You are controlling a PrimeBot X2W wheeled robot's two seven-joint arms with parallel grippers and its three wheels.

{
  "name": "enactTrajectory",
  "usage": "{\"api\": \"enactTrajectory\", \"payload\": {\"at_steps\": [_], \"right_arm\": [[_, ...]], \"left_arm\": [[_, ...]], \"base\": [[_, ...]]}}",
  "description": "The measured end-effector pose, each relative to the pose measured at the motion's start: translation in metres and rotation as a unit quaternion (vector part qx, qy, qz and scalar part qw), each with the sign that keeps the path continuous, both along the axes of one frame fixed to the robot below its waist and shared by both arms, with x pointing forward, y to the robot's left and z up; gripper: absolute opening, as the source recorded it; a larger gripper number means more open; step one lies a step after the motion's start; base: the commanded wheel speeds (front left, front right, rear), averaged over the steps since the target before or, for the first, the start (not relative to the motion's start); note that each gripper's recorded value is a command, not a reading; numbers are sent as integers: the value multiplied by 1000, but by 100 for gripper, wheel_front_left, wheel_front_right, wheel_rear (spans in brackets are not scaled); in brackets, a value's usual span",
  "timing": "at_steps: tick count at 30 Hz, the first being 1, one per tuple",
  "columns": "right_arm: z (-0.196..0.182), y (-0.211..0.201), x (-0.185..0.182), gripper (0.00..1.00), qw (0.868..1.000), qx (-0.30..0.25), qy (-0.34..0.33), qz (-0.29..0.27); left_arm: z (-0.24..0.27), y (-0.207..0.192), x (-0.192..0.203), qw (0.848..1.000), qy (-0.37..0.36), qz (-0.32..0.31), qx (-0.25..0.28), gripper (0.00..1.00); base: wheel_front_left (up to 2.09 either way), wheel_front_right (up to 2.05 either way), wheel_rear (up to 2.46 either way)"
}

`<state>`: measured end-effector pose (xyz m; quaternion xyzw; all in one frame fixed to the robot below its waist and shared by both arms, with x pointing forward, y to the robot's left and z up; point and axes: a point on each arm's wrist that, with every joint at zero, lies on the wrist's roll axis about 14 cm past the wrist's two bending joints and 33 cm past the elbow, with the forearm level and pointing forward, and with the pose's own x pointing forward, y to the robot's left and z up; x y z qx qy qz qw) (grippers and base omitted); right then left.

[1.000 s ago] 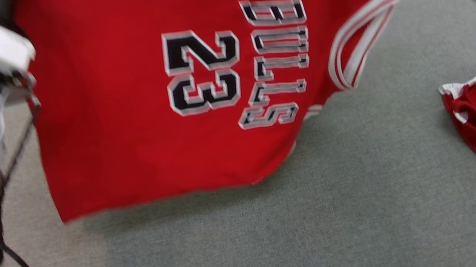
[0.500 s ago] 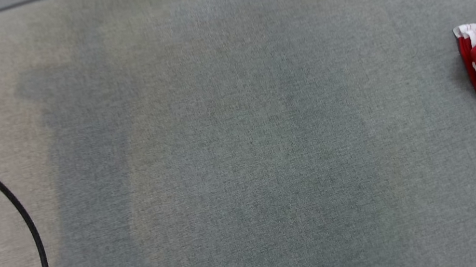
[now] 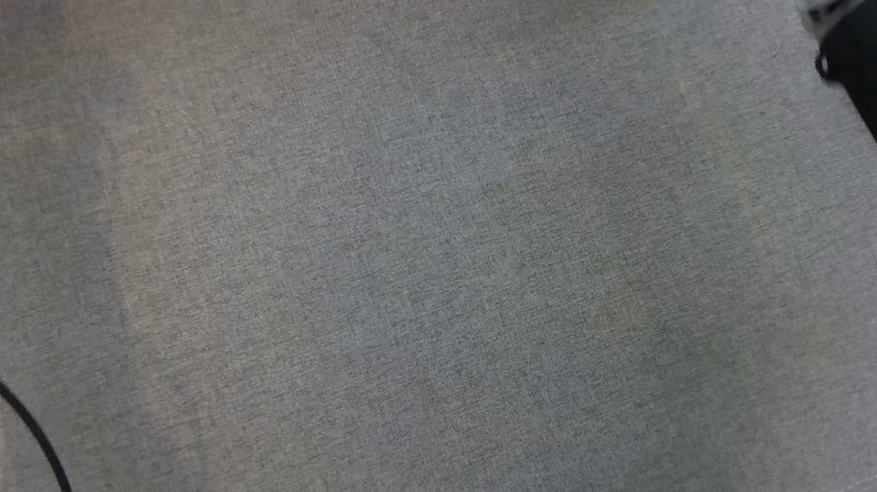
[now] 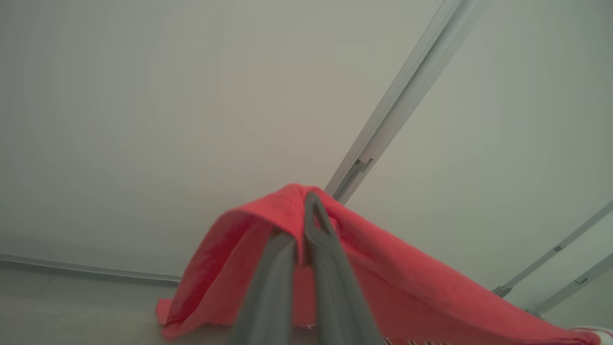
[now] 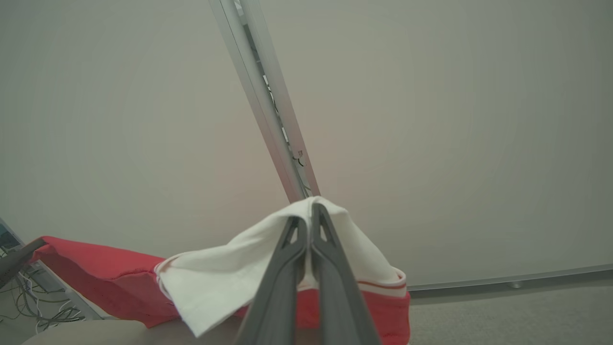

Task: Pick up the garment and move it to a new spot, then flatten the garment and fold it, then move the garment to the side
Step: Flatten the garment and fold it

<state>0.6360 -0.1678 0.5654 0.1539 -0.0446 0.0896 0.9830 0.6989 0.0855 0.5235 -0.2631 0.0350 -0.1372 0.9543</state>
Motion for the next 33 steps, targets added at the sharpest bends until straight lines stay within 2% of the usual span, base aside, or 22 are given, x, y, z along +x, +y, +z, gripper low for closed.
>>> {"api": "enactTrajectory", "payload": {"at_steps": [4,7,15,20,23,27,33], "right_arm": [[-17,4,-25,0,999,21,18,27],[-31,1,-50,0,998,32,39,43],[-73,-2,-134,0,988,80,113,66],[-88,-6,-183,0,982,98,145,71],[-92,-13,-209,0,980,109,155,62],[-107,-17,-249,0,975,120,181,48],[-126,-11,-302,0,966,140,214,34]], "left_arm": [[-2,-6,-17,999,5,-35,-10,0],[-14,3,-41,998,20,-52,-12,0],[-66,24,-140,992,94,-86,-3,0],[-77,35,-196,991,112,-78,-14,0],[-83,38,-228,990,121,-71,-8,0],[-90,36,-270,988,138,-60,-24,0],[-108,38,-325,984,171,-58,1,0]], "base": [[0,0,0],[0,0,0],[0,0,0],[0,0,0],[0,0,0],[0,0,0],[0,0,0]]}}
